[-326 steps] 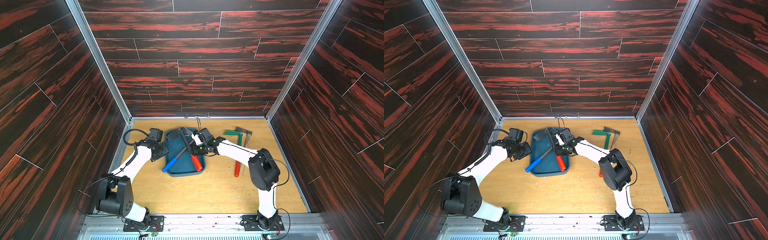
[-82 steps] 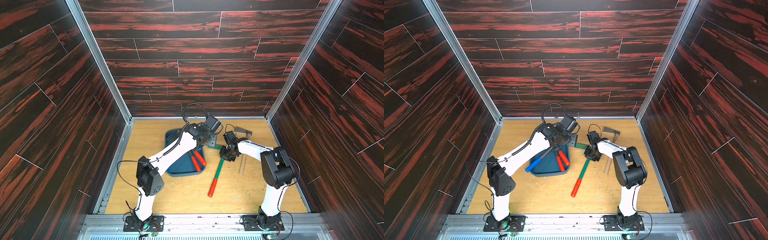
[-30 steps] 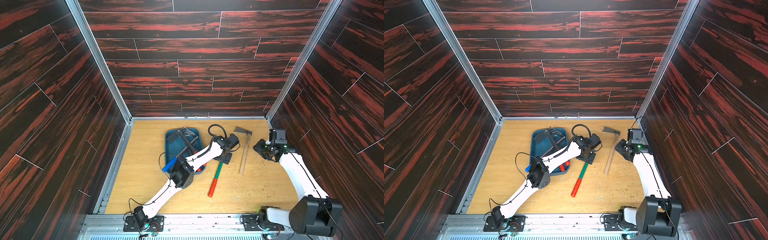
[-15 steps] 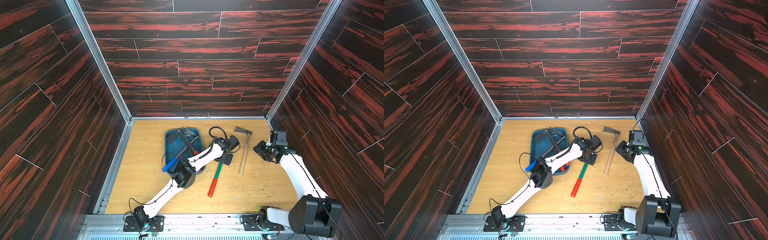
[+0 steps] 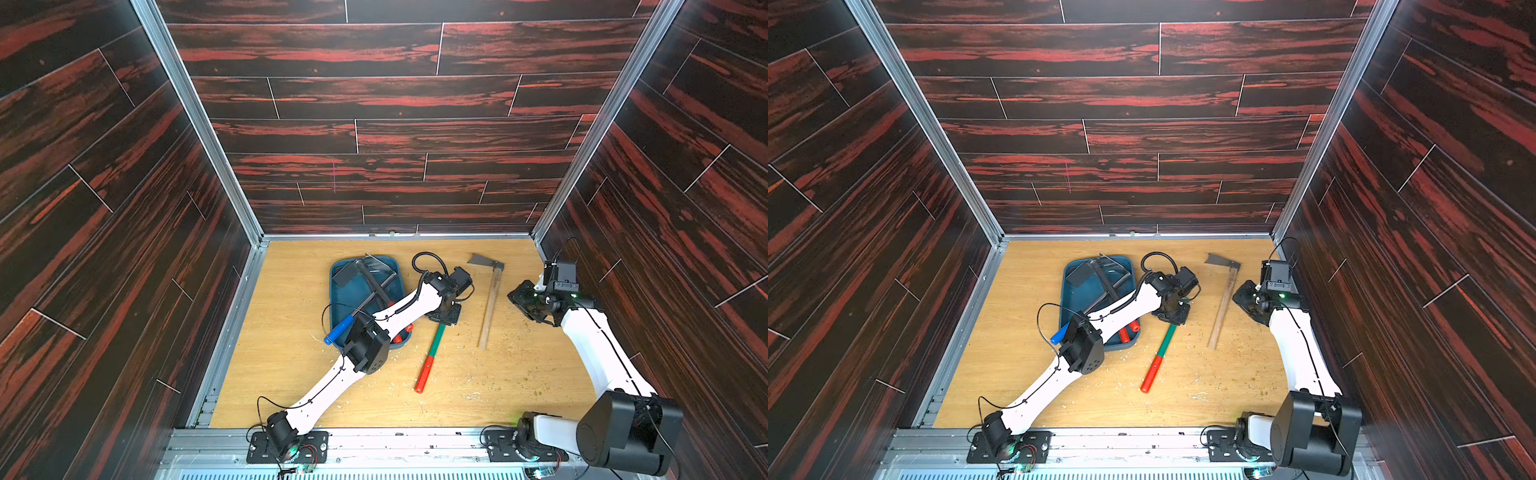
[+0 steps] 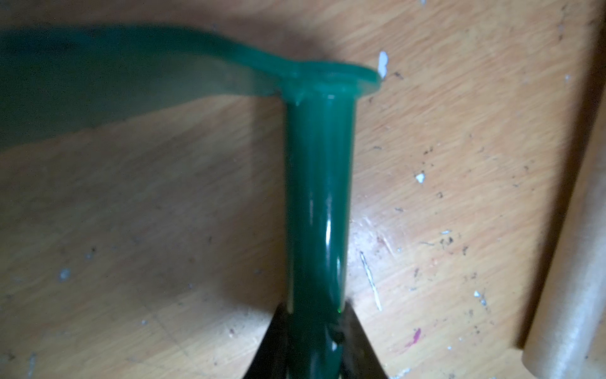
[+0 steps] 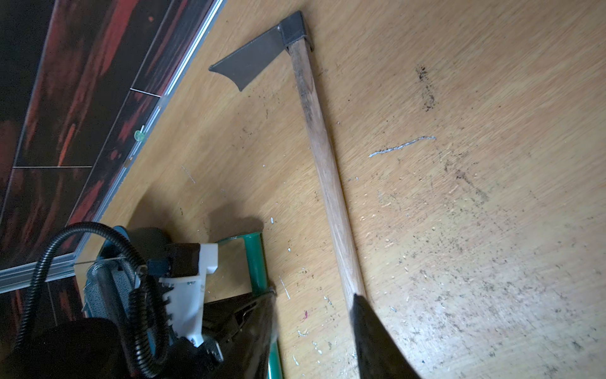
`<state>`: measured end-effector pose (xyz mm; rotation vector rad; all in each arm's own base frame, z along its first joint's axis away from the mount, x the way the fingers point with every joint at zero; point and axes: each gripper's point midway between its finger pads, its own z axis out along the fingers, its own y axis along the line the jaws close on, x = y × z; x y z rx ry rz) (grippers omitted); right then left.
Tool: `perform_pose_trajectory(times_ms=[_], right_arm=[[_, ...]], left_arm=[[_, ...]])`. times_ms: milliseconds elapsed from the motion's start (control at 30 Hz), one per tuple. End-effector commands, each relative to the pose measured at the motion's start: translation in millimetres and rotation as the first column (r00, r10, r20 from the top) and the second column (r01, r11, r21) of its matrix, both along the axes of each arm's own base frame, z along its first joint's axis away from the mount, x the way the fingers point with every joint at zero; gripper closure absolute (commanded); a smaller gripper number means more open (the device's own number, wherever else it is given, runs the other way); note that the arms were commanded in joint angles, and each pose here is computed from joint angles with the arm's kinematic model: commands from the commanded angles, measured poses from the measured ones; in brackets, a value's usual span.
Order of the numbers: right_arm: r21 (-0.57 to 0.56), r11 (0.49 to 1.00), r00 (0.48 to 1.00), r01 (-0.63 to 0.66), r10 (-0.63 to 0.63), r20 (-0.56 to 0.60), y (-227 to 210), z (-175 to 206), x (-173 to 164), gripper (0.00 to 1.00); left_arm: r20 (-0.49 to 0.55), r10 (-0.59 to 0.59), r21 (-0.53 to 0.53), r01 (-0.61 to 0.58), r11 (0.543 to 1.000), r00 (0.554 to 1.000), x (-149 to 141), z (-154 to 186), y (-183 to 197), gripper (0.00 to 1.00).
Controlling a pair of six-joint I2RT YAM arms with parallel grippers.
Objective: Put the small hoe into the storage box
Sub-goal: Pick up the hoe from the center of the board.
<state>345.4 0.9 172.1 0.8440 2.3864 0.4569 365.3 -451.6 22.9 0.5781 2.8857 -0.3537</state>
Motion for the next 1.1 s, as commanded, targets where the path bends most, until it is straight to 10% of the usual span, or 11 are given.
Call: perform_pose_trajectory(times_ms=[0, 1067], right_arm=[[0.007, 1.000, 1.000, -0.004, 0.004, 0.005, 0.4, -0.2, -1.6, 0.57], [0.002, 1.000, 1.000, 0.008, -0.008, 0.007, -1.2, 0.9, -1.6, 0.57]], left_arm=[[0.020, -0.007, -0.013, 0.007, 1.000, 1.000, 2.2, 17.9, 1.2, 0.96], [0.244, 0.029, -0.182, 0.016, 0.983, 0.969, 0.5, 196.0, 18.4, 1.00]])
